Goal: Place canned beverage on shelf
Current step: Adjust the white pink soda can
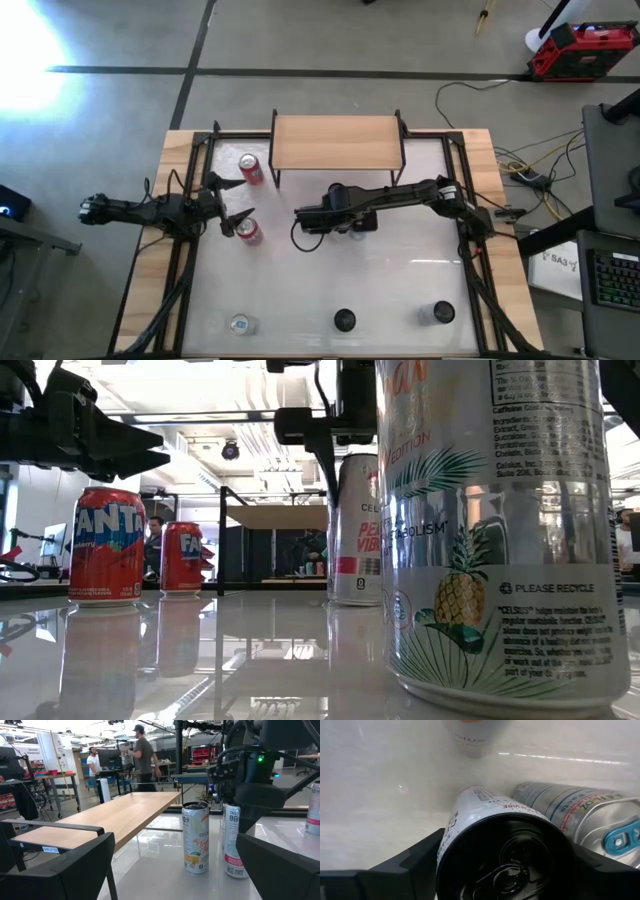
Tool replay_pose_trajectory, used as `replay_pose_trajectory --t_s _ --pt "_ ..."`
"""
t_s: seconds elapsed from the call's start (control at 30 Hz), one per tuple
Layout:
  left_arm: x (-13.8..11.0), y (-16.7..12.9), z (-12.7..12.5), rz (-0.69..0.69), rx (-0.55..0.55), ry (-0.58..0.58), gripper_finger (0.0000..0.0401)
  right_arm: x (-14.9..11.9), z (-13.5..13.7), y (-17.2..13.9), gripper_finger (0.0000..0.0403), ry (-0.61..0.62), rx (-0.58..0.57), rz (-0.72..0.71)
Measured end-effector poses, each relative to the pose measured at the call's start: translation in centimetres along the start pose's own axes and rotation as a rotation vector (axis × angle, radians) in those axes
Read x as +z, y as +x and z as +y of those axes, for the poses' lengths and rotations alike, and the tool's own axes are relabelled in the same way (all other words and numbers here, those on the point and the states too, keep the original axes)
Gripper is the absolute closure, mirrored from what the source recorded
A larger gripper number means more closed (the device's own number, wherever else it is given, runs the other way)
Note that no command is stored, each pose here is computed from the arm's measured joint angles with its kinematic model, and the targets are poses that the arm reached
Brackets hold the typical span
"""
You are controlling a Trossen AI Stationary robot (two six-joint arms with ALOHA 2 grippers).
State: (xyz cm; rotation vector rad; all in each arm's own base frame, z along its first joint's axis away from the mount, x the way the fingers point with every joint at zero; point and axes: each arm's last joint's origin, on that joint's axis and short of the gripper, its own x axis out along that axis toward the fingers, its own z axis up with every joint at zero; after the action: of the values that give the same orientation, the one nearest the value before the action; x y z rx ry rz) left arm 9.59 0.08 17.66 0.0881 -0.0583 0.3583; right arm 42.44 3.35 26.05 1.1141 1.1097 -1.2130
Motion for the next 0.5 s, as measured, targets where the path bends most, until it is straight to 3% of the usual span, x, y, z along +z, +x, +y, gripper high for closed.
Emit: replay_pose_trajectory --t_s 0.5 --pt "0.0 0.0 0.0 0.0 0.0 0.0 0.0001 -0.12 0.21 -0.01 0.0108 0.03 0.022 0.012"
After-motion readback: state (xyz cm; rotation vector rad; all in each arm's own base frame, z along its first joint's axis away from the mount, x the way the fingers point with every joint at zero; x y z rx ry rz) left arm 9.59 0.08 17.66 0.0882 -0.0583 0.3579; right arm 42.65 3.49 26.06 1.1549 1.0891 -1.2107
